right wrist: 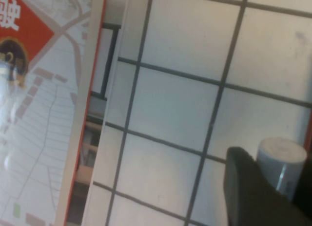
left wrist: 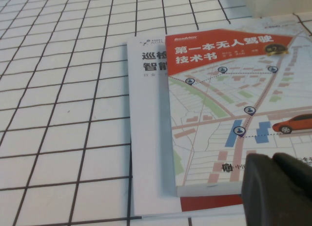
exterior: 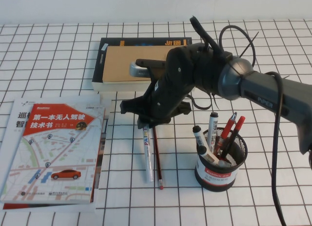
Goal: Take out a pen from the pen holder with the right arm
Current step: 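Take a marker out of the pen holder and lay it on the table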
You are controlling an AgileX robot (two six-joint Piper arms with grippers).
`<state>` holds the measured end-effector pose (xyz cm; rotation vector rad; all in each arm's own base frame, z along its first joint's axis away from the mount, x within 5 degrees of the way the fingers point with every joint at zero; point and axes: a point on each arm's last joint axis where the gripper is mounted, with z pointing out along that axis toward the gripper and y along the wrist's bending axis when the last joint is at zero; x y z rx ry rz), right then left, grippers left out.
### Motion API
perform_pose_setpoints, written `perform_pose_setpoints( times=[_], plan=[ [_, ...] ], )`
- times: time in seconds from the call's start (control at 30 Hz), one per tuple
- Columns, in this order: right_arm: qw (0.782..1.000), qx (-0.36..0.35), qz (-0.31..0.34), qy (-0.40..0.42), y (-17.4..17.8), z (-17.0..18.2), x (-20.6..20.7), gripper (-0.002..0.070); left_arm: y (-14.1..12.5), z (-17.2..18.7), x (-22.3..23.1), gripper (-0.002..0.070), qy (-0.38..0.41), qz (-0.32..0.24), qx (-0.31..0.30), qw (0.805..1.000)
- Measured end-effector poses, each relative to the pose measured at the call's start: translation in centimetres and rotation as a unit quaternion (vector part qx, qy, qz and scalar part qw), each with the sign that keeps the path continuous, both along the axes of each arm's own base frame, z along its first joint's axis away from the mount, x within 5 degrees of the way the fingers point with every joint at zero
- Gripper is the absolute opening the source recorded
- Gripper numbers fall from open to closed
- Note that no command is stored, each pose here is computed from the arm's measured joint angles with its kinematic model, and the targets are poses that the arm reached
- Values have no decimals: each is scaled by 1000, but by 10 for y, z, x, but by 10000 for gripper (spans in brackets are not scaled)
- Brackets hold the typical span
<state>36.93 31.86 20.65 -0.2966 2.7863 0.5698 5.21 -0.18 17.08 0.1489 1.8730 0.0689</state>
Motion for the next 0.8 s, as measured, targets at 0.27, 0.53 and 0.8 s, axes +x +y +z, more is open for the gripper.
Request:
perform_pose_setpoints(
  times=[0.27,0.53,0.8],
  plan=[
    [1000,-4,2,-15,0,2,2,210,0,0,0,-4,0,0,0,1000],
    [1000,-6,2,-17,-1,3,2,272,0,0,0,-4,0,0,0,1000],
    [993,22,15,-111,-15,87,-16,239,0,0,0,-4,0,0,0,1000]
  ],
)
